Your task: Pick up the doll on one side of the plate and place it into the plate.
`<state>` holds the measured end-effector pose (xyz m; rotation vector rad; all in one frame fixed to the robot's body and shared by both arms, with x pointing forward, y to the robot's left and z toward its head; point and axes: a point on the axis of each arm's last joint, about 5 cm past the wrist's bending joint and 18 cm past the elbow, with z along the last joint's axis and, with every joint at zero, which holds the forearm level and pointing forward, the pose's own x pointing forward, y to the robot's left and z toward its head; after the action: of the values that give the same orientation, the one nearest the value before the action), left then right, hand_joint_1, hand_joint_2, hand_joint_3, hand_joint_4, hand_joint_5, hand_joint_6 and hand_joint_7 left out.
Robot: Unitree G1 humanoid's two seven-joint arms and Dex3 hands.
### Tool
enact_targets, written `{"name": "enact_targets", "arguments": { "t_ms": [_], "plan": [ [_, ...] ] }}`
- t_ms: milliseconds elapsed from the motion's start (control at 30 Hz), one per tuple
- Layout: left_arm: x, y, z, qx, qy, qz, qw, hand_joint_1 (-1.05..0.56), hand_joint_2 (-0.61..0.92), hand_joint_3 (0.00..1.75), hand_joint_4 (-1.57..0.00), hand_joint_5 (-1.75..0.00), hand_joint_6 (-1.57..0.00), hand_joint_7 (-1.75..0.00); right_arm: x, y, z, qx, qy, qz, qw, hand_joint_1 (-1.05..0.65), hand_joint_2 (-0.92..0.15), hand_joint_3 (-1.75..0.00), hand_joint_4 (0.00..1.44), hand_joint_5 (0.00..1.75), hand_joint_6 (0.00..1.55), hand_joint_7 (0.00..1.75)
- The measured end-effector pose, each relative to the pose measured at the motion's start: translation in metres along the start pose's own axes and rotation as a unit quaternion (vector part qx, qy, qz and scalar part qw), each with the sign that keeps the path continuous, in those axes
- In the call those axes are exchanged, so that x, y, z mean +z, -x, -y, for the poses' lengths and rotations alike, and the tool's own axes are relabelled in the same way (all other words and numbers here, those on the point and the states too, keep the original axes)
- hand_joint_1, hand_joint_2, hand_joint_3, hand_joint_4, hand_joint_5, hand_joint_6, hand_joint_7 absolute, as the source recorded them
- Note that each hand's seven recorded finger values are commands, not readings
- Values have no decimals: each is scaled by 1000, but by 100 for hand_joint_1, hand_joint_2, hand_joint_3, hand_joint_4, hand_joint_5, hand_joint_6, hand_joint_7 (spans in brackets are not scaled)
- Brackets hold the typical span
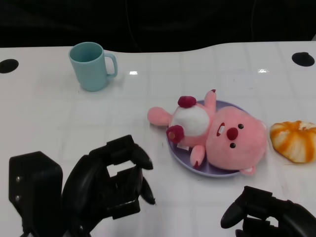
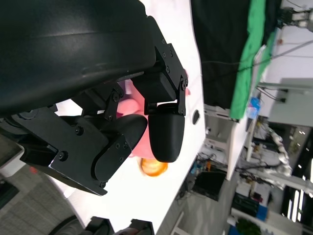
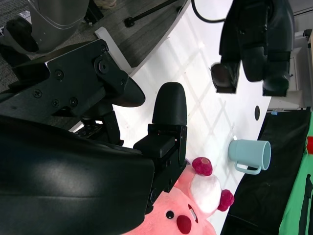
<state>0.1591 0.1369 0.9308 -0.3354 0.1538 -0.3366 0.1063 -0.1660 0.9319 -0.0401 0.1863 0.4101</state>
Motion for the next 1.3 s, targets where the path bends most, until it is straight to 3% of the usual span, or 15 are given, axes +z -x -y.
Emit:
{"name": "enact_targets", "arguments": {
  "t_ms": [433,900,1300],
  "plan": [
    [-1,17,-3,15,13,-44,999,-8,43,147,-89,-175,-73,-175,0,0,0,1,-1,2,1000,-10,-66,-104,65,175,50,139],
    [-5,15,-10,30,-10,-67,997,-8,44,142,-88,-175,-73,-175,1,-1,3,3,4,8,1000,-11,-65,-105,65,175,51,138],
    [-6,13,-11,30,-12,-61,998,-8,44,142,-88,-175,-72,-175,1,-2,5,0,6,9,1000,-10,-64,-106,66,175,51,137]
  ]
}}
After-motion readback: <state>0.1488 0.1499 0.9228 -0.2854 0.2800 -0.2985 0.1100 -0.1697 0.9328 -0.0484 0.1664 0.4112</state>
